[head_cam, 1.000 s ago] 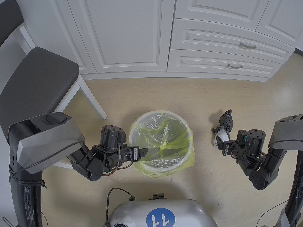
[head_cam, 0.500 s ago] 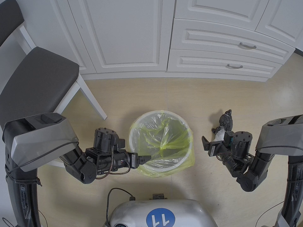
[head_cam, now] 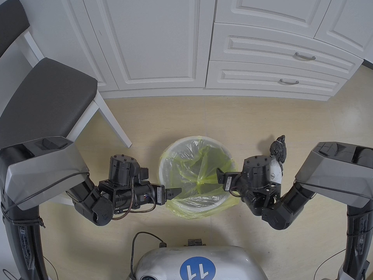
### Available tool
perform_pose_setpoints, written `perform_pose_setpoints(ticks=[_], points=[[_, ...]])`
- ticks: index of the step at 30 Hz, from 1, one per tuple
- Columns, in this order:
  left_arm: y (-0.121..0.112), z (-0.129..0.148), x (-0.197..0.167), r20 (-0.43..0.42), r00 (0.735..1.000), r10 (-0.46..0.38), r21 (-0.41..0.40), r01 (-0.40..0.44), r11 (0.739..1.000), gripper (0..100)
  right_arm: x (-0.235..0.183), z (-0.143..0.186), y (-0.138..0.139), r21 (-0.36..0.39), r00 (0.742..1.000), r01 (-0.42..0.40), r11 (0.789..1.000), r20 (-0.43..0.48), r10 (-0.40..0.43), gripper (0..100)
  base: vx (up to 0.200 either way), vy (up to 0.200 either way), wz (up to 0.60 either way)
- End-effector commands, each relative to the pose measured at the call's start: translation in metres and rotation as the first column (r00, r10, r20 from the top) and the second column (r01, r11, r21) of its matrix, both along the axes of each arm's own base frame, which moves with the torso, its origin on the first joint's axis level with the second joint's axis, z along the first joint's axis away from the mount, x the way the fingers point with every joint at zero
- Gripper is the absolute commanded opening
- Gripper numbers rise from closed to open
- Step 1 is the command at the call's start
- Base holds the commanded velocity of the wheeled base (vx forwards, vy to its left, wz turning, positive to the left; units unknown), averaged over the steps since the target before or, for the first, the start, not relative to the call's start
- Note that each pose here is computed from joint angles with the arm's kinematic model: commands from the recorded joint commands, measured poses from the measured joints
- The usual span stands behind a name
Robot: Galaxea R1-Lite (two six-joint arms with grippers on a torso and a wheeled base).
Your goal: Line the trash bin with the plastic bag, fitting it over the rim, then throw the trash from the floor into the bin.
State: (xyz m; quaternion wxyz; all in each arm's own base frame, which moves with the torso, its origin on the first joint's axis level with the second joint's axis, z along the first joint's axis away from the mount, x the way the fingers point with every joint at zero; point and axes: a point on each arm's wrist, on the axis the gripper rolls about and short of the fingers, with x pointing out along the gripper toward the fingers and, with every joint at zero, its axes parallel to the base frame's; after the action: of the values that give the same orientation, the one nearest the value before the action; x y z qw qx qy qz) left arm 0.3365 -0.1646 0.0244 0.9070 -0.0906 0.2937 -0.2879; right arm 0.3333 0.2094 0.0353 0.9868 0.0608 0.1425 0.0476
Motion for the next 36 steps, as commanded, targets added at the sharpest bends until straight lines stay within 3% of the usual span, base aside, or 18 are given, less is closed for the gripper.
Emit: perform_pose_setpoints(ticks=[1,6,15,20,25,27,30,32,33,35,36], points=[[0.0,0.001,0.001,0.006,1.0,0.006,0.0,-0.006,1.0,100,0.014,-0.011,0.037,0.072,0.997,0.057,0.996,-0.051,-0.053,100,0.0,0.0,0.0],[0.001,0.001,0.001,0.009,1.0,0.011,0.002,-0.011,1.0,100,0.017,-0.031,0.04,0.048,0.994,0.069,0.996,-0.09,-0.064,100,0.0,0.0,0.0],[0.001,0.001,0.0,0.011,1.0,0.022,0.01,-0.022,1.0,100,0.002,-0.028,0.031,-0.008,0.985,0.037,0.999,-0.168,-0.038,100,0.0,0.0,0.0],[0.003,0.004,0.0,0.018,1.0,0.026,0.009,-0.026,1.0,100,-0.014,-0.011,0.023,0.061,0.98,-0.078,0.995,-0.181,0.087,100,0.0,0.0,0.0],[0.009,0.018,0.0,0.05,0.998,0.04,-0.004,-0.04,0.999,100,-0.02,-0.007,0.021,0.078,0.983,-0.103,0.992,-0.144,0.113,100,0.0,0.0,0.0],[0.011,0.022,-0.003,0.055,0.998,0.043,-0.007,-0.043,0.999,100,-0.024,-0.006,0.014,0.047,0.983,-0.109,0.993,-0.147,0.115,100,0.0,0.0,0.0],[0.014,0.028,-0.008,0.073,0.996,0.044,0.004,-0.044,0.999,100,-0.034,-0.001,-0.002,-0.057,0.981,-0.132,0.99,-0.152,0.122,100,0.0,0.0,0.0],[0.014,0.031,-0.009,0.083,0.995,0.047,0.01,-0.048,0.999,100,-0.037,0.003,-0.007,-0.074,0.982,-0.137,0.988,-0.141,0.126,100,0.0,0.0,0.0],[0.017,0.034,-0.012,0.106,0.992,0.062,0.042,-0.067,0.997,100,-0.044,0.021,-0.015,-0.086,0.986,-0.157,0.984,-0.071,0.151,100,0.0,0.0,0.0],[0.018,0.036,-0.015,0.118,0.991,0.07,0.064,-0.078,0.995,100,-0.05,0.026,-0.024,-0.108,0.986,-0.16,0.981,-0.055,0.155,100,0.0,0.0,0.0],[0.021,0.039,-0.019,0.13,0.989,0.072,0.085,-0.084,0.993,100,-0.055,0.03,-0.04,-0.172,0.988,-0.154,0.973,-0.049,0.148,100,0.0,0.0,0.0]])
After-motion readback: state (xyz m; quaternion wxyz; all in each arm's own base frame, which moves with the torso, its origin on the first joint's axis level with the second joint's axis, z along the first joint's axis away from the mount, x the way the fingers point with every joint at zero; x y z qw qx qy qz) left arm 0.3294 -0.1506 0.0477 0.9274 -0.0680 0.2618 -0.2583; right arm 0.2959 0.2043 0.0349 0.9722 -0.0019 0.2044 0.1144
